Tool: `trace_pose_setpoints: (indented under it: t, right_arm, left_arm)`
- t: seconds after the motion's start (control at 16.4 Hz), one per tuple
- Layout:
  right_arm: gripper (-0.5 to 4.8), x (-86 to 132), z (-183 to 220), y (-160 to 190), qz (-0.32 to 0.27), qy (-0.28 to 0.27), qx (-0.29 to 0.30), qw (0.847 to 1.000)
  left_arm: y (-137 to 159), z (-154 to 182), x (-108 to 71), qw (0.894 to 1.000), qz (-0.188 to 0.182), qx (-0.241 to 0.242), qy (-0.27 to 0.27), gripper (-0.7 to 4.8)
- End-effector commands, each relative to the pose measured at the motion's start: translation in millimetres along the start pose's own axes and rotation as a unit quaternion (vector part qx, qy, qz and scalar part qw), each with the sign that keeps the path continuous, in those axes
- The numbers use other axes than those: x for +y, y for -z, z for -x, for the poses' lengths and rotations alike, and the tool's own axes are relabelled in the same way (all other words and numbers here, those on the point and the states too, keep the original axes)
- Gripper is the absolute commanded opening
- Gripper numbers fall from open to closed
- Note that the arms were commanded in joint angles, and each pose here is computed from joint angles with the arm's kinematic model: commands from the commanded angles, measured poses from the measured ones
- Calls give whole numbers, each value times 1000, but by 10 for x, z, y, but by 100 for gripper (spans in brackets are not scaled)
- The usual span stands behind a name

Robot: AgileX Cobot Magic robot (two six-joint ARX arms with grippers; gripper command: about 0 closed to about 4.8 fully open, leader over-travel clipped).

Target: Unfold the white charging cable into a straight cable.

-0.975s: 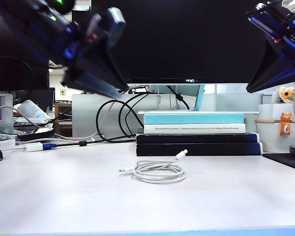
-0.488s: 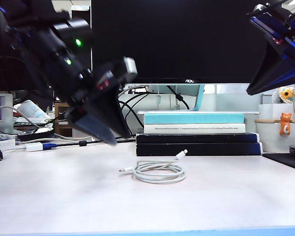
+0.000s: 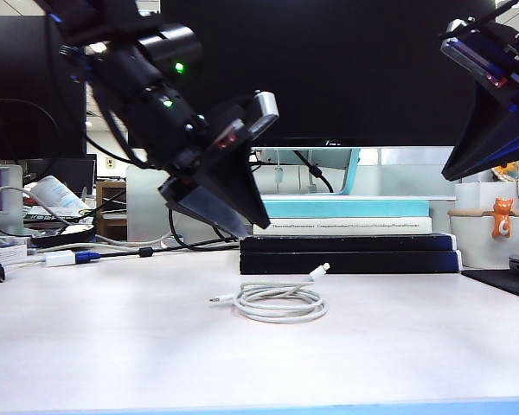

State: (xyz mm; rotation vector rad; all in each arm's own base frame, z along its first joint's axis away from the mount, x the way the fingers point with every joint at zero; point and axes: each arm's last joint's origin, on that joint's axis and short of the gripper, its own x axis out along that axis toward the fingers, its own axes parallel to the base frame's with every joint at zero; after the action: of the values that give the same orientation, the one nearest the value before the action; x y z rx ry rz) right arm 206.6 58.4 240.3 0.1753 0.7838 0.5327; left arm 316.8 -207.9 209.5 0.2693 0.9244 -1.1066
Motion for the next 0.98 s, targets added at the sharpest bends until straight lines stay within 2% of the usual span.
trace_pose_setpoints:
  t: [0.06, 0.24, 0.61, 0.79, 0.91, 0.98]
  right_arm:
    - [-6, 10, 13, -23, 4, -3, -6, 1000]
    - [-5, 10, 13, -23, 4, -3, -6, 1000]
    - [-5, 11, 13, -27, 5, -4, -8, 1000]
    - [-5, 11, 13, -27, 5, -3, -8, 1000]
    - [-5, 11, 13, -26, 5, -3, -8, 1000]
    - [-5, 11, 13, -26, 5, -3, -8, 1000]
  left_arm:
    - [-33, -83, 58, 1000, 7, 17, -6, 256]
    - [-41, -194, 75, 999, 8, 41, -12, 256]
    - [-9, -376, -29, 996, -28, 81, -26, 256]
    - [10, -491, -70, 991, -43, 108, -68, 254]
    - [40, -551, -69, 990, -41, 117, -64, 231]
    - [62, -598, -68, 988, -42, 128, -73, 172]
